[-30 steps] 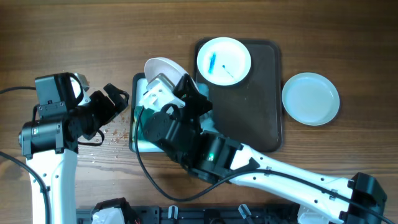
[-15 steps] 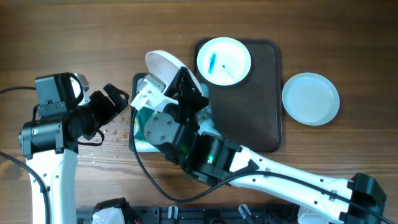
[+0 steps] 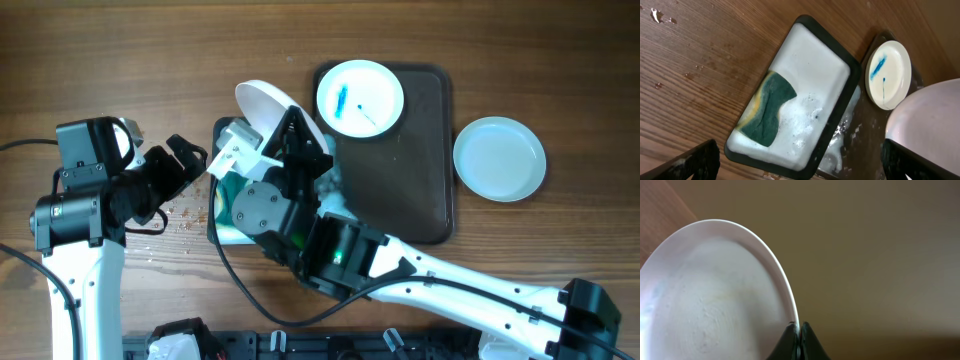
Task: Clean dirty plates on tray and stack at the side
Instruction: 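Lift the plate with the right gripper and tilt it over the white tray, then carry the plate right and stack it on the cleaned plate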
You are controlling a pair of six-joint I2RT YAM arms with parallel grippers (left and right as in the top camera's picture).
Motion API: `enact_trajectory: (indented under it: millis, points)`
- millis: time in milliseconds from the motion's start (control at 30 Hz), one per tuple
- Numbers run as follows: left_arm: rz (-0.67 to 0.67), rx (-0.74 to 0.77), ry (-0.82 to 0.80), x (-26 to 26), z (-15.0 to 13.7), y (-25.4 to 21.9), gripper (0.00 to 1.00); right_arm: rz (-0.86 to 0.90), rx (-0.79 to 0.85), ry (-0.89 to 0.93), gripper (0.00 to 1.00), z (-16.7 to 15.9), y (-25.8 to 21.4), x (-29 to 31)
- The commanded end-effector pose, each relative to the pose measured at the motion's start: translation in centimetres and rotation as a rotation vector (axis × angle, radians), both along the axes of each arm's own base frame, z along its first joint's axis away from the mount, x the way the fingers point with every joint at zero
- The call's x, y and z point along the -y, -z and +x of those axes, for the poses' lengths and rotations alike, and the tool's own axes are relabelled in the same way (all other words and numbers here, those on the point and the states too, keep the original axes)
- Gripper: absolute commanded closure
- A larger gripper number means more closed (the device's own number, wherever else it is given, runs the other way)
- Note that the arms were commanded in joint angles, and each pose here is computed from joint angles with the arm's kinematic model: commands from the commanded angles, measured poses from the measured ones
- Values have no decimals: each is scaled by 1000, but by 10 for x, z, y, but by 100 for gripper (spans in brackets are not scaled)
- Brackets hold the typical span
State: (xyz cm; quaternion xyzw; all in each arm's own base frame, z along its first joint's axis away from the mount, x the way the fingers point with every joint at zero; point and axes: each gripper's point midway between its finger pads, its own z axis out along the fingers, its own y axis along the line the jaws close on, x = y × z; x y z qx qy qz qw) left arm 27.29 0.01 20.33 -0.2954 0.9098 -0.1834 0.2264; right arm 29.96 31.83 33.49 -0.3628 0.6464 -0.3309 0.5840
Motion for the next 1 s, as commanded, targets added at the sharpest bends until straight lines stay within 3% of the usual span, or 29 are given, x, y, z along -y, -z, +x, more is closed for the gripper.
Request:
enact_trajectory:
  millis: [0,267,433,567,667,767,833,967]
  points:
    - [15,20,-8,-4,2,-7,0,-54,13,-19,96,-9,-7,-10]
    - [15,20,-8,-4,2,-7,0,-15,25,-5,96,-12,-10,-10]
    - [15,20,-8,-4,2,-7,0,257,90,293,96,39,-17,64]
    - [15,20,-8,-4,2,-7,0,280,66,430,96,76,0,119]
    - [15,20,-8,-4,2,-7,0,257,-32,438,96,95,26,142]
    - [15,20,-8,-4,2,-7,0,355,-196,456,96,103,64,171]
    - [15,20,-8,-4,2,-7,0,482,-317,486,96,102,86,192]
    - [15,20,-8,-4,2,-7,0,905,-573,540,96,91,106,245]
